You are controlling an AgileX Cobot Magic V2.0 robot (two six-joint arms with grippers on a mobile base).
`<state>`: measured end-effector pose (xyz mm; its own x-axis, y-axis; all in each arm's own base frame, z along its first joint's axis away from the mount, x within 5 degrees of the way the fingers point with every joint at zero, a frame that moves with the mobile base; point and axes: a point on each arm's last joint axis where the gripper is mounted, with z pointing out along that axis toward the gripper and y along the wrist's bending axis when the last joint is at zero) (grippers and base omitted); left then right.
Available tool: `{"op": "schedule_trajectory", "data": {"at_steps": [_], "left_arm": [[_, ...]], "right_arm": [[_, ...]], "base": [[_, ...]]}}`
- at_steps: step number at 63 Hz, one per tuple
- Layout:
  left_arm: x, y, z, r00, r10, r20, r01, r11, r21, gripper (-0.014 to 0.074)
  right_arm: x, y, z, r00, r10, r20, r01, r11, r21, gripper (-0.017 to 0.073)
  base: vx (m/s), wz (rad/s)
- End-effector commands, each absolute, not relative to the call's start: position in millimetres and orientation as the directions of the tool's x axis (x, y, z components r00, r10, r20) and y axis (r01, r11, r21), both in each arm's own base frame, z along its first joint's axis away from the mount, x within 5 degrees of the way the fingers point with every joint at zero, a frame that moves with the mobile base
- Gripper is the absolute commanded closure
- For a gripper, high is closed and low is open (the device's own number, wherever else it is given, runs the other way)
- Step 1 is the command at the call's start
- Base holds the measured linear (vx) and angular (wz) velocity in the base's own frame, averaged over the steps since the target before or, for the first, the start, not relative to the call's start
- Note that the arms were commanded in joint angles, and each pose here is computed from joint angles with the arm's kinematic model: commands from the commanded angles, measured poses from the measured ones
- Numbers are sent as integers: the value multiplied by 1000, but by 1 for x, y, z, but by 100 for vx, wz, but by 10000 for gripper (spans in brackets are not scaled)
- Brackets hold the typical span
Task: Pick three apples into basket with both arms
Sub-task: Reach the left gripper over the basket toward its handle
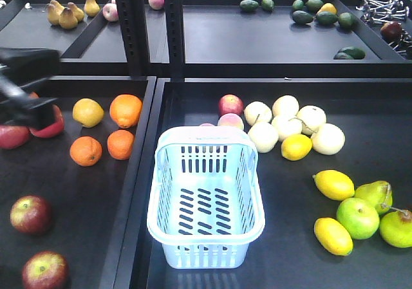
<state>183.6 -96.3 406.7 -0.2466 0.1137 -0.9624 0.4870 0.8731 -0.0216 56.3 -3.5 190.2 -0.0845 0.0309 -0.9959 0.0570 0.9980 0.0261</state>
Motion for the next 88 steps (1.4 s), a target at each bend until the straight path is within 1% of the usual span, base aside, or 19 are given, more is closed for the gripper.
{"op": "schedule_trajectory", "data": {"at_steps": [1,7,11,17,18,22,27,30,33,39,45,55,64,72,79,88], "left_arm": [[199,-110,429,-199,134,-971,531,847,9,575],[215,-125,429,-243,215,-946,603,797,27,546],[226,-137,430,-259,274,-926,661,749,37,510],[242,-157,428,-270,354,-895,766,643,23,422],[244,-160,426,-280,361,-889,776,631,12,406],[254,-170,423,-240,429,-871,831,555,44,314],[265,-178,419,-195,490,-850,865,494,86,194],[273,-182,415,-179,513,-839,874,475,104,115],[280,-186,410,-172,525,-833,877,466,114,55],[293,-192,398,-165,554,-816,884,451,126,-22],[305,-197,379,-190,590,-784,894,435,111,-26],[320,-202,349,-224,665,-712,907,410,98,14],[330,-204,337,-226,679,-699,898,422,120,33],[334,-205,334,-204,684,-700,897,417,146,33],[337,-206,330,-208,685,-698,895,420,146,33],[344,-209,315,-230,699,-677,900,417,125,33]], "right_arm": [[56,-3,193,-8,16,-1000,56,998,16,564],[56,-3,193,-8,16,-1000,56,998,16,564],[56,-3,193,-9,16,-1000,56,998,16,564],[56,-3,193,-9,16,-1000,56,998,16,564],[56,-3,193,-9,16,-1000,56,998,16,564],[56,-3,193,-9,16,-1000,56,998,16,564],[56,-3,193,-9,16,-1000,56,998,16,564],[56,-3,193,-9,16,-1000,56,998,16,564],[56,-3,193,-9,16,-1000,56,998,16,564],[56,-3,193,-9,16,-1000,56,998,16,564],[56,-3,193,-9,16,-1000,56,998,16,564],[56,-3,193,-9,16,-1000,56,998,16,564],[56,-3,193,-9,16,-1000,56,998,16,564],[56,-3,193,-9,16,-1000,56,998,16,564],[56,-3,193,-9,16,-1000,56,998,16,564],[56,-3,193,-9,16,-1000,56,998,16,564]], "base": [[0,0],[0,0],[0,0],[0,0],[0,0],[0,0],[0,0],[0,0],[0,0],[0,0],[0,0],[0,0],[0,0],[0,0],[0,0],[0,0]]}}
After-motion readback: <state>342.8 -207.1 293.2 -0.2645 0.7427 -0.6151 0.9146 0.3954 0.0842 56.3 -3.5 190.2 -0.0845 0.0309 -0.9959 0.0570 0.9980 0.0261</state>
